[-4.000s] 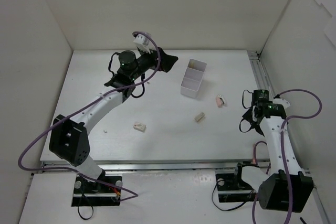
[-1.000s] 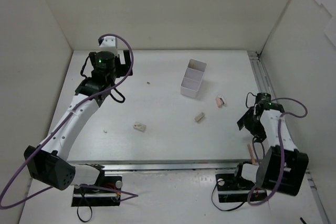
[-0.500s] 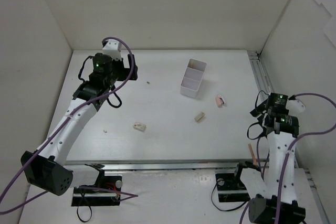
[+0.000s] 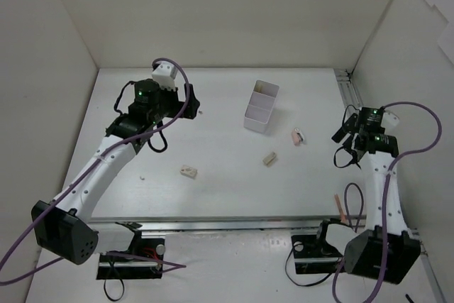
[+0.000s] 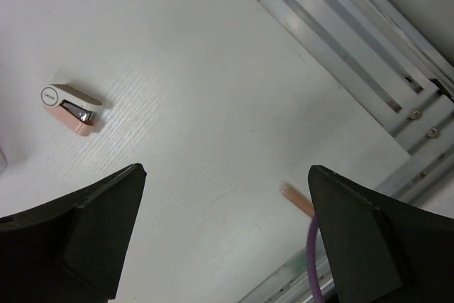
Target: Sort the stationery into containers
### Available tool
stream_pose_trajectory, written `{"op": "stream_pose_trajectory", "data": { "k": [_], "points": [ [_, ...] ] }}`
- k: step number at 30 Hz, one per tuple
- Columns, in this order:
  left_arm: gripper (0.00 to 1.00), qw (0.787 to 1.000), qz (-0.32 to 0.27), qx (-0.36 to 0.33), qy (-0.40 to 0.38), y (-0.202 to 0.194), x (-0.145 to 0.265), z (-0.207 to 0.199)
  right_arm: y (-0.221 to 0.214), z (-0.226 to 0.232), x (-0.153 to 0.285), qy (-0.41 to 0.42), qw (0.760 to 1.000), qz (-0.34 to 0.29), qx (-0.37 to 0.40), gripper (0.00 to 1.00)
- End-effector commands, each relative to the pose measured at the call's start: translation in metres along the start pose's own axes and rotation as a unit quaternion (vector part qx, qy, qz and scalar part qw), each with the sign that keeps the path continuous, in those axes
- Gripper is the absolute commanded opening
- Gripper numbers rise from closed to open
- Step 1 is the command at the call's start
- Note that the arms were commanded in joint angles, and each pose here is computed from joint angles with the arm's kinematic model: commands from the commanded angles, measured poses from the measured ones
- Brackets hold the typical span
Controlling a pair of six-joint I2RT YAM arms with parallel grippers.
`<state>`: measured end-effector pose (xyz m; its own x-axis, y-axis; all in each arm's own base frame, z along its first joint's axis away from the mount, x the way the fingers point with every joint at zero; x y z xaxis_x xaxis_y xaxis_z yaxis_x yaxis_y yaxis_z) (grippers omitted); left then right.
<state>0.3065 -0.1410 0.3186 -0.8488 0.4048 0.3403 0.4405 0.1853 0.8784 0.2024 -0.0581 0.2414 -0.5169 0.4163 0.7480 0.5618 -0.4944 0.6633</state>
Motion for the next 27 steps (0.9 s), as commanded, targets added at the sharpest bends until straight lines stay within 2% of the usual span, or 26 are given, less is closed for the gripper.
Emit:
{"op": "stream_pose_trajectory", "data": {
  "k": [1,5,8,13,18,21,24,27],
  "points": [
    [1.0,0.999,-0.044,-0.002,-0.025,0.021,0.013,-0.012,0.0,0.022,-0.038,0.022,0.999,0.0,0.029,0.98],
    [1.0,0.999,-0.048,-0.004,-0.02,0.02,0.016,-0.011,-0.029,0.027,-0.072,-0.001,0.995,0.086,0.058,0.98],
    [1.0,0.999,-0.044,-0.002,-0.013,0.019,0.017,-0.009,-0.045,0.025,-0.083,-0.019,0.991,0.117,0.066,0.98],
    [1.0,0.999,-0.042,-0.005,-0.005,0.017,0.018,-0.01,-0.086,0.024,-0.082,0.001,0.978,0.203,0.039,0.98],
    [1.0,0.999,-0.041,-0.005,0.012,0.014,0.016,-0.005,-0.108,0.005,-0.076,-0.078,0.976,0.201,-0.024,0.98],
    [1.0,0.999,-0.035,-0.007,0.03,0.016,0.014,-0.003,-0.114,-0.009,-0.084,-0.125,0.969,0.212,-0.032,0.98],
    [1.0,0.999,-0.03,-0.012,0.038,0.016,0.012,-0.001,-0.114,-0.01,-0.092,-0.136,0.961,0.238,-0.027,0.98],
    [1.0,0.998,-0.03,-0.014,0.045,0.018,0.01,0.0,-0.109,-0.017,-0.1,-0.18,0.957,0.227,-0.016,0.98]
  ]
}}
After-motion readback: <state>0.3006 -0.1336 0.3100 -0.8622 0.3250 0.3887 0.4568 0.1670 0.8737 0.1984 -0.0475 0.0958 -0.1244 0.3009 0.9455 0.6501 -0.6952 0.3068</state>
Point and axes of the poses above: each gripper's point midway between its finger pads, its own x axis back along the fingers, its own z axis along the line the jaws close on, y = z × x, the point moved 8 cm from there along x, back along the fingers, and after that the axes turned 8 degrees about x, right-handed, at the moved point
